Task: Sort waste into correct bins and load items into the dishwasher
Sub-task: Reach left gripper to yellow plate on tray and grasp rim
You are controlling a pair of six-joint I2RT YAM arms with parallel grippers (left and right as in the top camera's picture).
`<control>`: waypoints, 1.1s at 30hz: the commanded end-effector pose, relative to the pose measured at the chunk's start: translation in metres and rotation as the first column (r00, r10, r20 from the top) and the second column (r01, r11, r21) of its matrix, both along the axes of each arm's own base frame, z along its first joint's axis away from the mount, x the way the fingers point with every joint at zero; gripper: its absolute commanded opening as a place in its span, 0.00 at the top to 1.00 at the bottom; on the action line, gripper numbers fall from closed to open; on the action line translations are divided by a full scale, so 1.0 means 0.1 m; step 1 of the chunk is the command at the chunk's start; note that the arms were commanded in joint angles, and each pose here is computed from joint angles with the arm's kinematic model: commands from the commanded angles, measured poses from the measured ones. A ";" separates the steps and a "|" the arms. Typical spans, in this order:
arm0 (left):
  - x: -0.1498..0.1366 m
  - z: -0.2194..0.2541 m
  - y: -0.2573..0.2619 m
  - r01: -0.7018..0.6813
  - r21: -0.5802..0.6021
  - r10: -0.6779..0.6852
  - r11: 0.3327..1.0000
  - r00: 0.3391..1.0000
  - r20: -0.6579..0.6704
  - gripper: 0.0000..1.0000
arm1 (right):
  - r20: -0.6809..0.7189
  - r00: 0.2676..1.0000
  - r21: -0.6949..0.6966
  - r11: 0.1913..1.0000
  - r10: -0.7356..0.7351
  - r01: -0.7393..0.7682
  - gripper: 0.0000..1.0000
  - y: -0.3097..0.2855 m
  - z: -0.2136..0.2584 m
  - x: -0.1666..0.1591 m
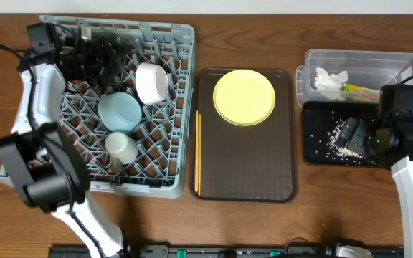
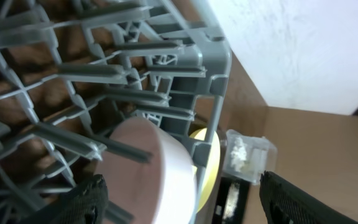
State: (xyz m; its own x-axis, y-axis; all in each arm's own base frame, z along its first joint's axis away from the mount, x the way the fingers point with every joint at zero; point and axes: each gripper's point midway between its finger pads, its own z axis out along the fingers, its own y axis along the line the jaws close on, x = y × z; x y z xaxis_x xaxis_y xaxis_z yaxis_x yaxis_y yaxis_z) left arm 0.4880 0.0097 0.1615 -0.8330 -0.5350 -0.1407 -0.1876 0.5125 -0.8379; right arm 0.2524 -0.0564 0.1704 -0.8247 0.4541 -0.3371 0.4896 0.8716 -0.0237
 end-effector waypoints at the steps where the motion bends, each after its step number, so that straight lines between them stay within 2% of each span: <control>1: -0.16 0.51 -0.20 0.053 0.246 -0.093 0.968 0.984 0.153 0.21 | 0.010 1.000 -0.002 1.000 -0.002 0.002 0.01 -0.02 0.02 0.01; 4: -0.30 0.58 -0.45 0.088 0.436 -0.167 0.896 0.975 0.146 0.19 | 0.017 1.000 -0.003 1.000 -0.003 0.003 0.01 -0.02 0.03 0.02; 5: -0.38 0.59 -0.65 0.108 0.540 -0.206 0.835 0.970 0.125 0.14 | 0.025 1.000 -0.004 1.000 -0.003 0.003 0.01 -0.02 0.04 0.04; 12: -0.62 0.41 -1.79 0.257 0.690 -0.419 0.677 0.905 0.074 0.11 | 0.025 1.000 -0.004 1.000 -0.002 0.002 0.01 -0.02 0.04 0.04; 17: -0.78 0.11 -2.47 0.330 0.752 -0.535 0.571 0.844 0.035 0.11 | 0.024 1.000 -0.004 1.000 -0.002 0.002 0.01 -0.02 0.04 0.04; 23: -0.98 -0.43 -3.19 0.446 0.771 -0.689 0.456 0.724 -0.011 0.11 | 0.021 1.000 -0.004 1.000 -0.002 0.003 0.01 -0.02 0.03 0.03; 27: -1.08 -0.83 -3.44 0.499 0.776 -0.745 0.385 0.664 -0.057 0.11 | 0.021 1.000 -0.003 1.000 -0.002 0.002 0.01 -0.02 0.03 0.03; 33: -1.20 -1.40 -3.53 0.570 0.758 -0.758 0.317 0.633 -0.160 0.14 | 0.019 1.000 -0.003 1.000 -0.002 0.002 0.01 -0.02 0.03 0.03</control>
State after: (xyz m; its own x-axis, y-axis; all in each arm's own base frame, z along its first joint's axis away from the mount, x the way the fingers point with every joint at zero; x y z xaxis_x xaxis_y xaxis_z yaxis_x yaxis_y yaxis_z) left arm 0.3679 -0.3470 0.0422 -0.7611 0.5157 -0.3934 0.6037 0.7851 -0.1387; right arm 0.2557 -0.0569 0.1715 -0.8196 0.4538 -0.3496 0.4901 0.8715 -0.0178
